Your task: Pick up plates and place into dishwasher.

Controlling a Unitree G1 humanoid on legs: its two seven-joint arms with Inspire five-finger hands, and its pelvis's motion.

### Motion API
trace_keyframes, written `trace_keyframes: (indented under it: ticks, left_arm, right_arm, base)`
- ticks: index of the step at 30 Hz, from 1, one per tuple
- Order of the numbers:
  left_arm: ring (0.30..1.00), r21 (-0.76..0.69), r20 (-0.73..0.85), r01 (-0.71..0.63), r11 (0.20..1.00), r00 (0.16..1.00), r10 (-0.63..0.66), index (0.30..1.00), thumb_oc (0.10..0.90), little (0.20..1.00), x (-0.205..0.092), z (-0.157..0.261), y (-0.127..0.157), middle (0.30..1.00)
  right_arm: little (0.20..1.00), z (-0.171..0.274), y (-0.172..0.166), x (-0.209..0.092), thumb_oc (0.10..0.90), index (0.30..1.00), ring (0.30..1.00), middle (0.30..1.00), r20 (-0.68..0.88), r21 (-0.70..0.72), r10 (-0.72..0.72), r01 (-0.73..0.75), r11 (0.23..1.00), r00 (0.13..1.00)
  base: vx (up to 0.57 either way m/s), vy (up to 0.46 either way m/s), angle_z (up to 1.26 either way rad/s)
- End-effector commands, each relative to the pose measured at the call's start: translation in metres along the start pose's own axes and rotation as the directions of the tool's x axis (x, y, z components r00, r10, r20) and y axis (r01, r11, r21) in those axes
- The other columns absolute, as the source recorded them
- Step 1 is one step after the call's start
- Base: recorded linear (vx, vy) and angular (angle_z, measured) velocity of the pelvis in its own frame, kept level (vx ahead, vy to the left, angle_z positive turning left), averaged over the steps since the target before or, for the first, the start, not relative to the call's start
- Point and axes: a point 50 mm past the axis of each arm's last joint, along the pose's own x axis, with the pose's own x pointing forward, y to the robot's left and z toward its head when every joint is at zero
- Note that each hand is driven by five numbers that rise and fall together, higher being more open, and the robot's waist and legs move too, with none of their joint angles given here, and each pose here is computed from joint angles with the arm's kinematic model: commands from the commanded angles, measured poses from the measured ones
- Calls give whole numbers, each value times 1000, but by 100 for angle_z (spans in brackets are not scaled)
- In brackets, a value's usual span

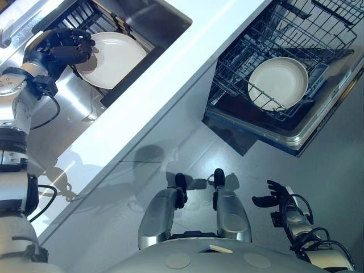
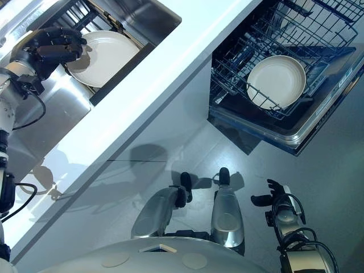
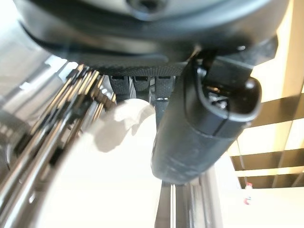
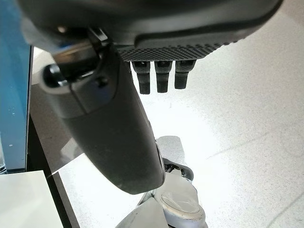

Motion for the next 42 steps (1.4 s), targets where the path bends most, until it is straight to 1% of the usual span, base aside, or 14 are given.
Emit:
trace_keyframes:
  ticks: [1, 9, 14, 15, 17, 18, 20, 25, 26, 27, 29, 30, 32, 42]
  left_arm:
    - [526, -17, -233, 149, 989, 961, -149, 526, 364, 464, -7, -57, -20, 526]
    - [533, -5, -213, 119, 993, 970, -117, 533, 372, 472, -9, -56, -15, 533]
    - [526, 1, -98, -53, 999, 994, 53, 526, 364, 464, -10, -42, -2, 526]
    - [432, 5, -56, -106, 994, 993, 106, 432, 254, 354, -10, -36, 2, 432]
    - [429, 16, 21, -188, 982, 982, 188, 429, 251, 351, -12, -24, 9, 429]
    - [387, 1, 64, -223, 975, 973, 223, 387, 202, 302, -13, -18, 11, 387]
    - [359, -11, 177, -313, 950, 934, 310, 359, 169, 269, -17, -2, 14, 359]
    - [380, -8, 301, -431, 903, 860, 413, 380, 193, 293, -27, 17, 21, 380]
    - [375, -19, 323, -456, 890, 840, 437, 375, 188, 288, -29, 21, 22, 375]
    - [340, -28, 337, -473, 881, 825, 454, 340, 147, 247, -31, 24, 23, 340]
    - [354, -39, 358, -506, 862, 798, 484, 354, 163, 263, -35, 26, 25, 354]
    - [387, -48, 371, -523, 851, 782, 501, 387, 202, 302, -37, 28, 27, 387]
    - [394, -46, 386, -551, 833, 760, 523, 394, 210, 310, -40, 31, 29, 394]
    - [415, -32, 363, -554, 832, 769, 526, 415, 235, 335, -44, 24, 34, 415]
  right_arm:
    - [900, -15, -12, -5, 800, 900, 900, 900, -18, -21, -36, 36, 999, 999]
    - [900, -17, -10, -5, 800, 900, 900, 900, -28, -18, -35, 35, 999, 999]
    - [900, -20, -6, -7, 800, 900, 900, 900, -31, -13, -30, 29, 999, 999]
    - [900, -20, -4, -7, 800, 900, 900, 900, -30, -12, -28, 28, 1000, 999]
    - [900, -21, -2, -8, 800, 900, 900, 900, -28, -8, -26, 25, 1000, 999]
    - [900, -21, 0, -8, 800, 900, 900, 900, -26, -4, -23, 23, 1000, 999]
    - [900, -21, 2, -9, 800, 900, 900, 900, -21, 2, -20, 20, 1000, 1000]
    - [900, -22, 3, -10, 800, 900, 900, 900, -15, -4, -16, 16, 1000, 1000]
    - [900, -22, 3, -10, 800, 900, 900, 900, -14, -8, -15, 14, 1000, 1000]
    - [900, -23, 2, -10, 800, 900, 900, 900, -13, -12, -14, 14, 1000, 1000]
    - [900, -24, 2, -10, 800, 900, 900, 900, -15, -18, -14, 13, 1000, 1000]
    - [900, -25, 1, -11, 800, 900, 900, 900, -18, -21, -14, 14, 1000, 1000]
    - [900, -27, 1, -12, 800, 900, 900, 900, -23, -28, -15, 14, 1000, 1000]
    - [900, -33, -3, -14, 800, 900, 900, 900, -34, -57, -9, 7, 998, 999]
  base:
    - [-12, -34, 1]
    - [-10, -30, 1]
    - [-21, -44, 0]
    - [-32, -43, 0]
    - [-31, -40, 1]
    - [-41, -57, 1]
    - [-42, -56, 1]
    - [-21, -36, -1]
    - [-9, -30, -1]
    - [-6, -31, 0]
    - [0, 0, 0]
    - [0, 0, 0]
    - [0, 0, 0]
    - [0, 0, 0]
